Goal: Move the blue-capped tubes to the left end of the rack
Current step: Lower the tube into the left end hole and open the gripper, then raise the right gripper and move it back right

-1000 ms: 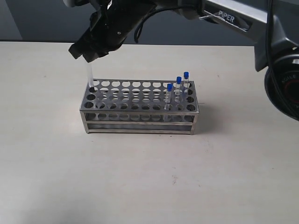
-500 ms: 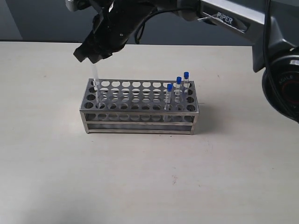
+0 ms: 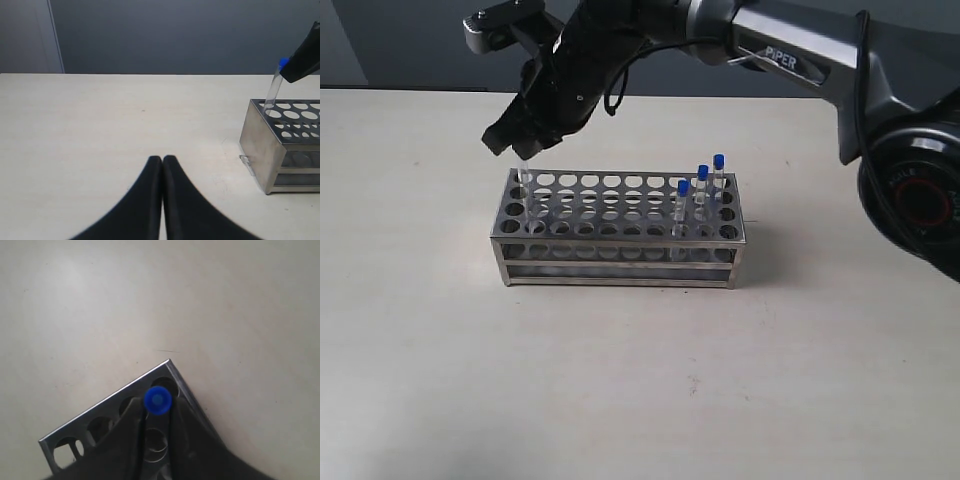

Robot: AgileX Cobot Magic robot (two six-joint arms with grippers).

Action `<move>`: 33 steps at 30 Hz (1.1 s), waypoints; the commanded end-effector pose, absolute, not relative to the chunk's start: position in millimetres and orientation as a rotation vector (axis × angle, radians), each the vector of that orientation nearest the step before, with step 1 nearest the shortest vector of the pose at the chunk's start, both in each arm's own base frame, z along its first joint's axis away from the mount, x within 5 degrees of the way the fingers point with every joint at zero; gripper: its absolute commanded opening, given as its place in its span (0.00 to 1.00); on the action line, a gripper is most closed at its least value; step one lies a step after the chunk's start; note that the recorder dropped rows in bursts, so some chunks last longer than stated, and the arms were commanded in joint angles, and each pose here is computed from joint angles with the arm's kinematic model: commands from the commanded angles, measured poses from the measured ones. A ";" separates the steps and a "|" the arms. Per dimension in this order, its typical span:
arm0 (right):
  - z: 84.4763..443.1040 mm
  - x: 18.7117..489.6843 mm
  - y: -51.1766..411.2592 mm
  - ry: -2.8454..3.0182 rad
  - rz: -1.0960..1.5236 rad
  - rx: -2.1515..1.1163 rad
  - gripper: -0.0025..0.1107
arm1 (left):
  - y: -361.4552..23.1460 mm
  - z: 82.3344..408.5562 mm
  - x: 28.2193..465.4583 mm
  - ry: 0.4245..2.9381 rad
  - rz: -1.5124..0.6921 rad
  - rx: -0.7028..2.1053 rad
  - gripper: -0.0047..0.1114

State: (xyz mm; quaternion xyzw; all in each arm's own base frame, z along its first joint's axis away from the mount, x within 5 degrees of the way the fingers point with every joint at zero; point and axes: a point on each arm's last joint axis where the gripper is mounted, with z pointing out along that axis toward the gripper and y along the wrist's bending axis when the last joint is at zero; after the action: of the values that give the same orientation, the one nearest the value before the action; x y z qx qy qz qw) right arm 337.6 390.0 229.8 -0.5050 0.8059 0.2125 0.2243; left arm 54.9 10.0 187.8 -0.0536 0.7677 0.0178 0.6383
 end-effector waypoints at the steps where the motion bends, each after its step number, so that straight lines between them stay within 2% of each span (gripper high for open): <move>1: 216.6 337.0 392.9 2.256 0.592 -1.417 0.01 | 9.4 189.6 54.8 1.740 0.032 -0.115 0.05; 10: 205.0 334.0 398.4 2.276 0.685 -1.427 0.04 | 9.4 189.6 54.8 1.740 0.032 -0.115 0.05; 12: 205.9 332.8 399.7 2.261 0.712 -1.438 0.11 | 9.4 189.6 54.8 1.740 0.032 -0.115 0.05; 15: 206.0 332.7 399.9 2.260 0.715 -1.437 0.29 | 9.3 189.7 54.8 1.739 0.031 -0.115 0.05; 17: 205.7 332.5 399.6 2.262 0.712 -1.442 0.33 | 9.3 189.7 54.8 1.739 0.031 -0.115 0.05; 24: 209.4 327.1 395.6 2.293 0.714 -1.496 0.33 | 9.3 189.7 54.8 1.739 0.031 -0.115 0.05; 29: 239.7 324.2 386.6 2.260 0.663 -1.487 0.33 | 9.3 189.7 54.8 1.739 0.031 -0.115 0.05; 33: 267.4 323.9 371.8 2.262 0.511 -1.452 0.33 | 9.3 189.7 54.8 1.739 0.031 -0.115 0.05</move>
State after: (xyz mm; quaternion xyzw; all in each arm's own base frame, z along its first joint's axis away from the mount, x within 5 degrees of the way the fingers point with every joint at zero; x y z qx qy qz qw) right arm 323.3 384.0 243.9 -0.5228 0.8039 0.2193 0.1796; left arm 54.9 10.0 187.8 -0.0536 0.7677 0.0178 0.6383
